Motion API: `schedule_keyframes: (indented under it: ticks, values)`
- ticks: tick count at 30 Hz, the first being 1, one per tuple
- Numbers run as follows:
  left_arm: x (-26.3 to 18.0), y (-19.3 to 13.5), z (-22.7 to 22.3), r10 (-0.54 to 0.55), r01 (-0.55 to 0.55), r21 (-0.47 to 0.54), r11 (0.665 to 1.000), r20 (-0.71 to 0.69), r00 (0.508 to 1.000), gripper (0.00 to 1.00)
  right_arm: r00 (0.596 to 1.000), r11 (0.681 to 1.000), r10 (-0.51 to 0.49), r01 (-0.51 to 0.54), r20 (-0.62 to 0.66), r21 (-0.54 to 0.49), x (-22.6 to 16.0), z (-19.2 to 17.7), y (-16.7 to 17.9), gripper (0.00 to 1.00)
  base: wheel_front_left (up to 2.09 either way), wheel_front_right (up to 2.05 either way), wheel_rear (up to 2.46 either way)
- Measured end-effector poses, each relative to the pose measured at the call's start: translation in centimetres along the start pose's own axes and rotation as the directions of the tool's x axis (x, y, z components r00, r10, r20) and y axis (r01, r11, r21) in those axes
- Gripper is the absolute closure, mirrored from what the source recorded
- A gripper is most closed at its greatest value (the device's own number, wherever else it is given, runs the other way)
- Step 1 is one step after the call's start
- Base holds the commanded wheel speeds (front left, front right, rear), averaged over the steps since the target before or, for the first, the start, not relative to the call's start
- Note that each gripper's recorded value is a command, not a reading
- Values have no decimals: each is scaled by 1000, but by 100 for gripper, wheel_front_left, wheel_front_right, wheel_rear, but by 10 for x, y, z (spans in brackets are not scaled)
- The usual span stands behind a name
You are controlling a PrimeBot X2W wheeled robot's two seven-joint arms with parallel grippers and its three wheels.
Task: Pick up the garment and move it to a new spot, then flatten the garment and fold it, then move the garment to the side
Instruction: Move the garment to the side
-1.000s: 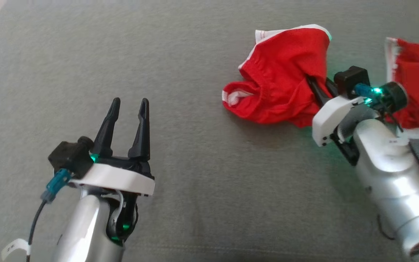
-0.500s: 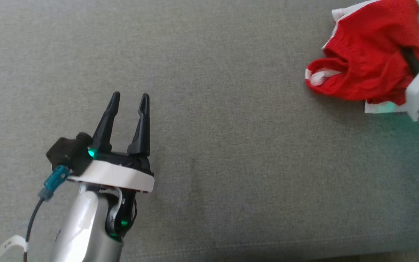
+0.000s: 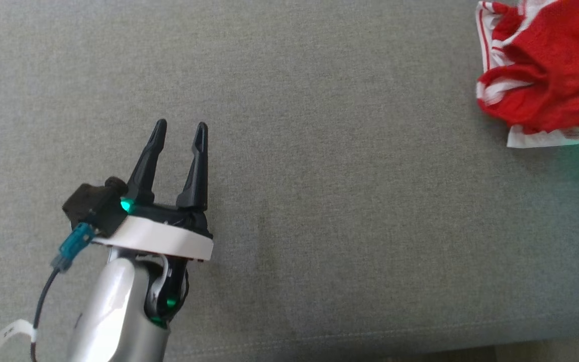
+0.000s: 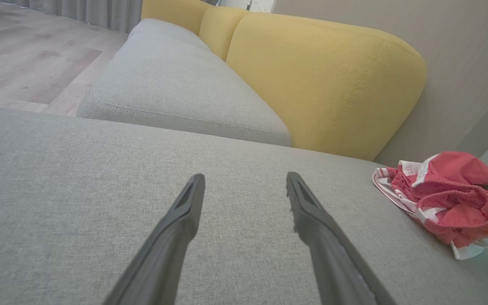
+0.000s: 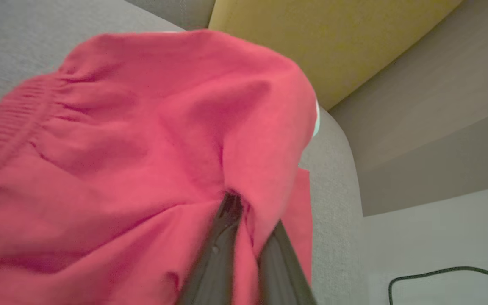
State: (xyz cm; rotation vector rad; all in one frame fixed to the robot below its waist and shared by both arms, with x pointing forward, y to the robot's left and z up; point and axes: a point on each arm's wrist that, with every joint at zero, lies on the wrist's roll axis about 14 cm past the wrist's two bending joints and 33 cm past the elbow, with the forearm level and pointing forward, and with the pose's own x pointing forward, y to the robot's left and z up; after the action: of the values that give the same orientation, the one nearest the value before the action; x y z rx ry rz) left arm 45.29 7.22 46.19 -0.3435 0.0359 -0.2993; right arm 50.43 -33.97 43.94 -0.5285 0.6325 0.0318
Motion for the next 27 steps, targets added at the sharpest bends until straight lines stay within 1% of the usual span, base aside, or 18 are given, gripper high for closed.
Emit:
schedule_keyframes:
  ticks: [6, 10, 11, 12, 15, 18, 21, 22, 23, 27]
  values:
    - [5, 5, 0, 7, -7, 7, 1000, 3, 1000, 0, 997, 998, -56, 56, -46, -3, 4, -13, -12, 100, 0, 0, 0]
    - [6, 8, -3, 10, -10, 8, 1000, -4, 1000, 0, 997, 998, -57, 58, -55, 15, 5, -18, -6, 100, 0, 0, 0]
    - [6, 8, -3, 10, -10, 8, 1000, -4, 1000, 0, 997, 998, -57, 58, -55, 15, 5, -18, -6, 65, 0, 0, 0]
    - [6, 9, -4, 11, -11, 7, 1000, -6, 1000, 0, 997, 998, -58, 59, -60, 20, 5, -20, -5, 0, 0, 0, 0]
    - [7, 9, -5, 10, -10, 15, 1000, -9, 1000, 0, 995, 996, -70, 73, -66, 48, 3, -25, -6, 0, 0, 0, 0]
    - [8, 8, -3, 1, -1, 15, 1000, -5, 1000, 0, 995, 995, -77, 80, -58, 62, 1, -21, -6, 0, 0, 0, 0]
    - [7, 6, -1, -1, 1, 18, 1000, -1, 1000, 0, 995, 993, -93, 95, -21, 73, -3, -9, -10, 0, 0, 0, 0]
    - [6, 5, 4, -4, 4, 22, 1000, 9, 1000, 0, 993, 991, -116, 115, 5, 74, -8, 1, -17, 0, 0, 0, 0]
    - [6, 5, 4, -4, 4, 22, 1000, 9, 1000, 0, 993, 991, -116, 115, 5, 74, -8, 1, -17, 0, 0, 0, 0]
    - [3, 0, 16, -12, 11, 30, 999, 36, 999, 0, 987, 987, -137, 129, 82, 91, -20, 26, -20, 0, 0, 0, 0]
